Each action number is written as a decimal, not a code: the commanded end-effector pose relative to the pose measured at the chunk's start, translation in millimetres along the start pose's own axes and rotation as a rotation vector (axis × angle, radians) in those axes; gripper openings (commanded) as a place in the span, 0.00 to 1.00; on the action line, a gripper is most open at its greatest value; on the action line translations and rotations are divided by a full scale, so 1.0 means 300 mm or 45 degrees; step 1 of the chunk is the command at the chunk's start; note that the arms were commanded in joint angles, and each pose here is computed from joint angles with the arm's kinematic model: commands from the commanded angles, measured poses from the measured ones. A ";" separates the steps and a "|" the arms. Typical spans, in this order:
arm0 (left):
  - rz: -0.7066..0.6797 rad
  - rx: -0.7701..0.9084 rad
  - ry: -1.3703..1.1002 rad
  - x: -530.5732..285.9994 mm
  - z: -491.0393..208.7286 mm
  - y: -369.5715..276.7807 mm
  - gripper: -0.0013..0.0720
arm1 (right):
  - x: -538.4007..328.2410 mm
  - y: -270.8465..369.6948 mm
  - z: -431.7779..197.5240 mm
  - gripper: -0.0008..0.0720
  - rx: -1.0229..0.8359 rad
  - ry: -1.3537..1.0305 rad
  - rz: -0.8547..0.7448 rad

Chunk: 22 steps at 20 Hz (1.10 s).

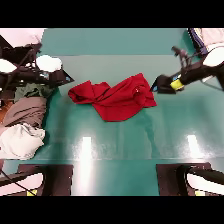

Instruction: Fold the shirts.

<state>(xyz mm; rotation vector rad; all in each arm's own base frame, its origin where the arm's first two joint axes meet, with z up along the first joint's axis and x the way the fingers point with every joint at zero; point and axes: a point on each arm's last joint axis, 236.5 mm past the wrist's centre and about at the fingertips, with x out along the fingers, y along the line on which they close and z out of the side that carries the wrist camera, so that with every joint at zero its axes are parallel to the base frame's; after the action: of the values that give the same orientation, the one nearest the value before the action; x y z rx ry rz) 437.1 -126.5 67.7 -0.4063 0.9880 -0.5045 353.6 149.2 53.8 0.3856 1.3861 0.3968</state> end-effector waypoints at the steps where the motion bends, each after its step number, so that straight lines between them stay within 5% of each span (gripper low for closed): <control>1: 0.034 0.151 0.033 0.141 -0.019 0.008 0.90 | 0.156 -0.018 -0.133 0.70 0.079 0.096 0.015; 11: 0.105 0.152 0.117 0.260 -0.057 0.115 0.86 | 0.393 0.046 -0.227 0.70 0.307 0.031 0.181; 13: 0.110 0.153 0.095 0.259 -0.040 0.116 0.23 | 0.400 0.046 -0.214 0.70 0.339 0.001 0.195; 14: 0.109 0.157 0.081 0.255 -0.025 0.111 0.05 | 0.405 0.055 -0.208 0.70 0.335 -0.014 0.199; 22: 0.054 0.204 -0.083 0.115 0.186 -0.044 0.05 | 0.584 0.122 -0.205 0.66 0.419 -0.045 0.218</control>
<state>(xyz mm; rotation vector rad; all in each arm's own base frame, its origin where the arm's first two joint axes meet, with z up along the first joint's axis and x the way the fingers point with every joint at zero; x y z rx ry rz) 492.0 -150.0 52.3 -0.2466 0.9288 -0.5211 311.8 253.4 -74.2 0.7545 1.4084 0.3239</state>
